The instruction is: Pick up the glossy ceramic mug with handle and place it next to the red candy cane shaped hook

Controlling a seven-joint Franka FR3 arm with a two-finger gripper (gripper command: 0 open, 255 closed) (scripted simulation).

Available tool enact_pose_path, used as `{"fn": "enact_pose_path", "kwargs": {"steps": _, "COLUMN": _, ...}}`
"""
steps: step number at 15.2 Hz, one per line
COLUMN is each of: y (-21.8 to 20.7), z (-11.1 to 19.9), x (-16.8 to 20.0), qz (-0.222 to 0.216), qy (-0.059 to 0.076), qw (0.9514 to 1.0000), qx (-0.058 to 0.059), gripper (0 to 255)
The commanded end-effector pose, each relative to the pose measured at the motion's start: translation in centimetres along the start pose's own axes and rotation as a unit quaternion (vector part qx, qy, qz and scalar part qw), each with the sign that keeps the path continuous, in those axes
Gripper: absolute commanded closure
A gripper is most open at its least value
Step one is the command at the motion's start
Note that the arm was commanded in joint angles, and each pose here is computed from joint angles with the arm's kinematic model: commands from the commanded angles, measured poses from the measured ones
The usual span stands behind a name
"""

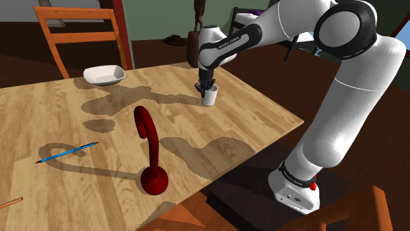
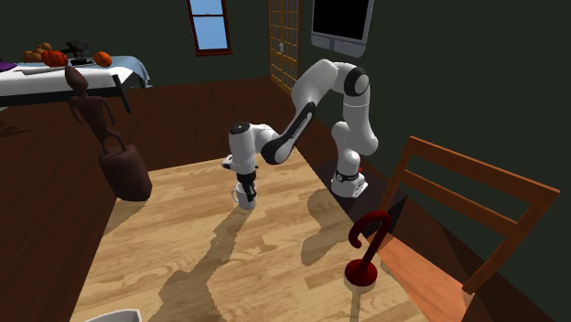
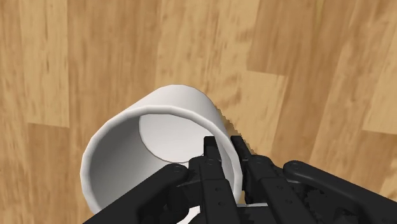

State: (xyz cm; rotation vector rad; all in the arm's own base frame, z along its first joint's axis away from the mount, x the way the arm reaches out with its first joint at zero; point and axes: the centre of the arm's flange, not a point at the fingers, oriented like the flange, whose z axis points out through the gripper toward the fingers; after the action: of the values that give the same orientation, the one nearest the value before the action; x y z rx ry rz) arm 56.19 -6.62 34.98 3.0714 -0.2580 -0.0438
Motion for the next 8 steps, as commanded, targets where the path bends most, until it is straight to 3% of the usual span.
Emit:
{"fn": "enact_pose_path", "kwargs": {"steps": 1, "y": 0.0, "z": -0.8, "x": 0.0, "qz": 0.0, "qy": 0.0, "qw": 1.0, "qx": 0.0, "gripper": 255}}
{"fn": "enact_pose_path", "kwargs": {"steps": 8, "y": 0.3, "z": -4.5, "x": -0.1, "qz": 0.0, "qy": 0.0, "qw": 1.0, "qx": 0.0, "gripper": 255}}
